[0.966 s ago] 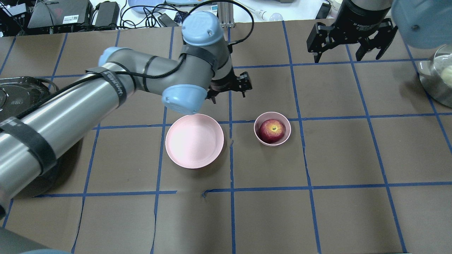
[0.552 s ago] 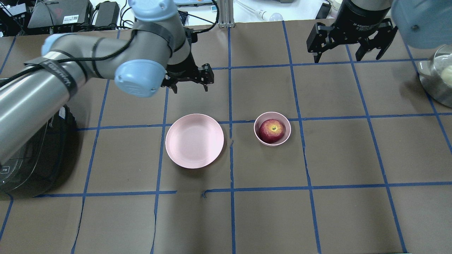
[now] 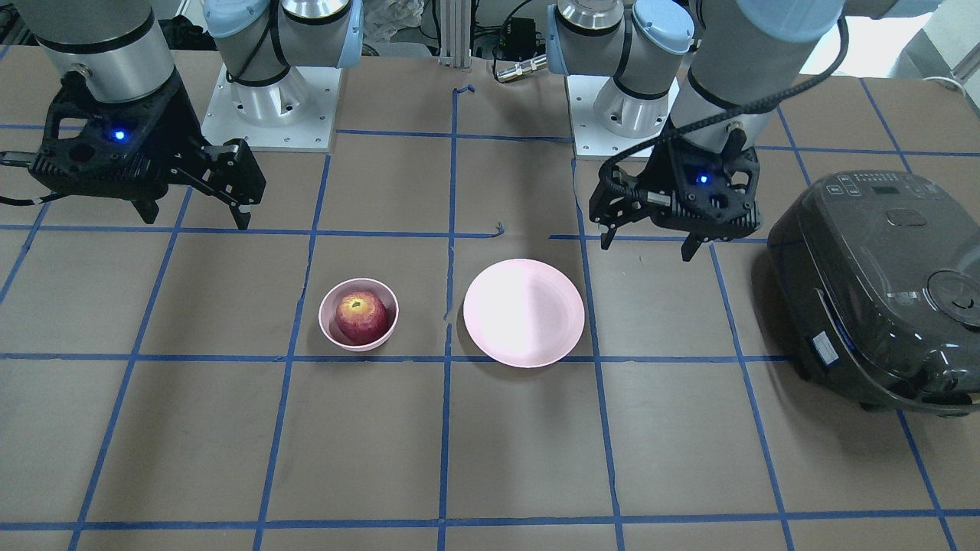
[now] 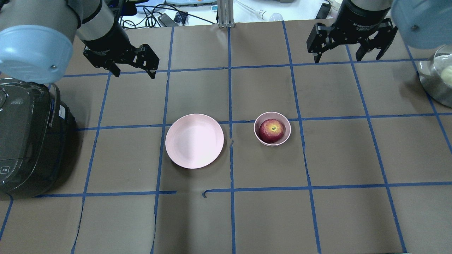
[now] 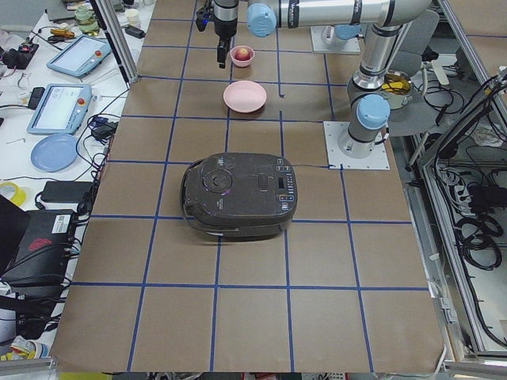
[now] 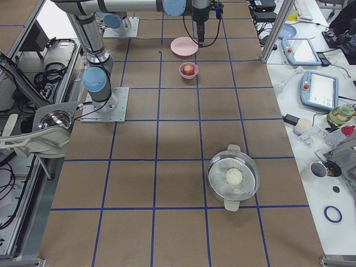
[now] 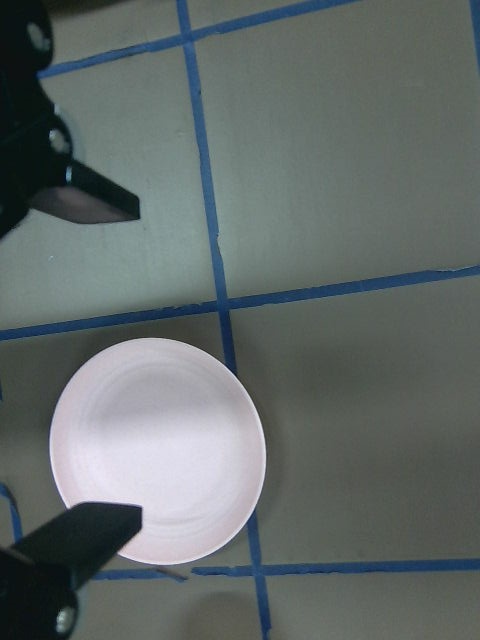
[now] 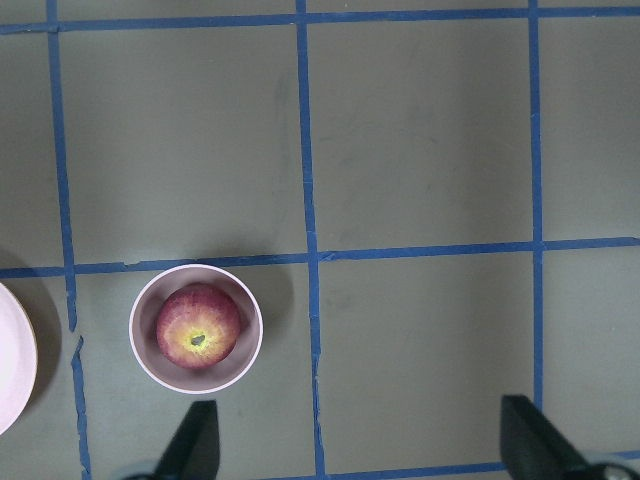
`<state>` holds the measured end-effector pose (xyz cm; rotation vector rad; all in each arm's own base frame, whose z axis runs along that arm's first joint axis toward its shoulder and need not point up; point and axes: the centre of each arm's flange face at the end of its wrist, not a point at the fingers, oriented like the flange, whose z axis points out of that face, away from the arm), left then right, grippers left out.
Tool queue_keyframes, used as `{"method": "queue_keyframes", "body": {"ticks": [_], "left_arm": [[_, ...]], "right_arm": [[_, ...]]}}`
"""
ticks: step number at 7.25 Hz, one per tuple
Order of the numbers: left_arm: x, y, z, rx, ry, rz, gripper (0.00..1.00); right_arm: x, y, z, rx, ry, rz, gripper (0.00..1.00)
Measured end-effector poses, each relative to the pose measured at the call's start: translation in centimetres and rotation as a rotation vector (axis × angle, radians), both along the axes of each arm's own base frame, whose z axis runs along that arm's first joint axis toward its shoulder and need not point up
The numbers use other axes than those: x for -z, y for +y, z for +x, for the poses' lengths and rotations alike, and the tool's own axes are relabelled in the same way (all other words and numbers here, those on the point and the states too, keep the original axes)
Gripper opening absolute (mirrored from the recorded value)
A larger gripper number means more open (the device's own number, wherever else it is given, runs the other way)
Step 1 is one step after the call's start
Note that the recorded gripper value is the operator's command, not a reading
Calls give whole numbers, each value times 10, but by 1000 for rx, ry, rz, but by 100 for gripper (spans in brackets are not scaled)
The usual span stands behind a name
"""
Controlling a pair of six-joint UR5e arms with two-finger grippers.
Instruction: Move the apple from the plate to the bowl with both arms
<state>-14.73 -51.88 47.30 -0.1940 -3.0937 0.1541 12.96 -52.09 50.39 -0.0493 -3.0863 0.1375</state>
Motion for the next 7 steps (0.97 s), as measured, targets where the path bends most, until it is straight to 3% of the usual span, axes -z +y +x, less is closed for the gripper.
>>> {"method": "queue_keyframes", "body": {"ticks": [2, 7], "left_arm": [[-11, 21, 4, 0, -5, 15, 100], [-13, 20, 9, -8, -14, 13, 100]], "right_arm": [[1, 0, 0, 1, -2, 2, 100], [1, 0, 0, 0, -1, 3, 100]]}}
